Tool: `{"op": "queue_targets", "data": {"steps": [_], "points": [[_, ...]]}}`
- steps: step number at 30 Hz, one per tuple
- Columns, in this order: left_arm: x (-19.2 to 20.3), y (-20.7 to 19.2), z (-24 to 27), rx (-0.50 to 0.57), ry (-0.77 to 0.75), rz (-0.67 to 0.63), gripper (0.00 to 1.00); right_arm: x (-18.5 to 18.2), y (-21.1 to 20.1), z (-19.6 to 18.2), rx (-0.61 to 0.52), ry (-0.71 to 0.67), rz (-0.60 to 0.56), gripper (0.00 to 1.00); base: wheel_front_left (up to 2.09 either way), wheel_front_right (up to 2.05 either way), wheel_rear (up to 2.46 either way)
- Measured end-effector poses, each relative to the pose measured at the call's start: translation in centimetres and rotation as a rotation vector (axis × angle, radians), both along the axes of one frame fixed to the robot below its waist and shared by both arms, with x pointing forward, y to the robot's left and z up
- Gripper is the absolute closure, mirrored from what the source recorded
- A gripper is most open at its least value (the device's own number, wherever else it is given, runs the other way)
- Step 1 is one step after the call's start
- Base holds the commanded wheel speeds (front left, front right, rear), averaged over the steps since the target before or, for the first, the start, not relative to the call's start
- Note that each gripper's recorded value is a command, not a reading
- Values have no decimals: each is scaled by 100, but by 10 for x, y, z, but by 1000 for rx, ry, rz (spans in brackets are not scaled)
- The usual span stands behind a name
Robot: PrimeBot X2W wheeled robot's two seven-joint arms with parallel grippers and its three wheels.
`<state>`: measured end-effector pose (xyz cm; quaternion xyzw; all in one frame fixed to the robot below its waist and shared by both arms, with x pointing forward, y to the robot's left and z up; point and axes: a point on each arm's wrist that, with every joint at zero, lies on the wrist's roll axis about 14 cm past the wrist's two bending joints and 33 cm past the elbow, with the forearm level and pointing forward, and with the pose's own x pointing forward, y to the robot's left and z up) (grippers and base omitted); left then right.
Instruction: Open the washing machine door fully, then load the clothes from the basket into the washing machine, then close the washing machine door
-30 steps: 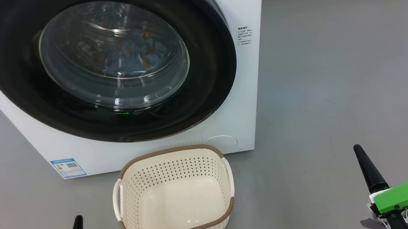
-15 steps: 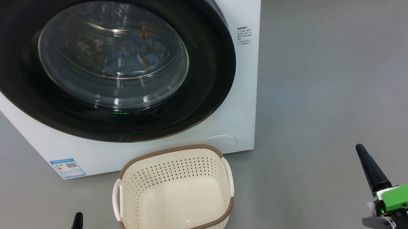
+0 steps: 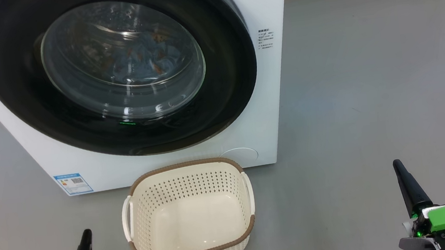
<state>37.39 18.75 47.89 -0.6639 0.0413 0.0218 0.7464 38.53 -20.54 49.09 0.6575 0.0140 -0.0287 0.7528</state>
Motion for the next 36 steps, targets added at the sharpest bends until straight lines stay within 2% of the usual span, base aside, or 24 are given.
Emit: {"op": "queue_targets", "data": {"steps": [13,36], "points": [[4,0,5,-118,-18,4,100,0,-3,3,131,-19,-11,100,0,0,0],[4,0,5,-119,-18,6,100,0,-2,3,138,-20,-13,100,0,0,0]]}}
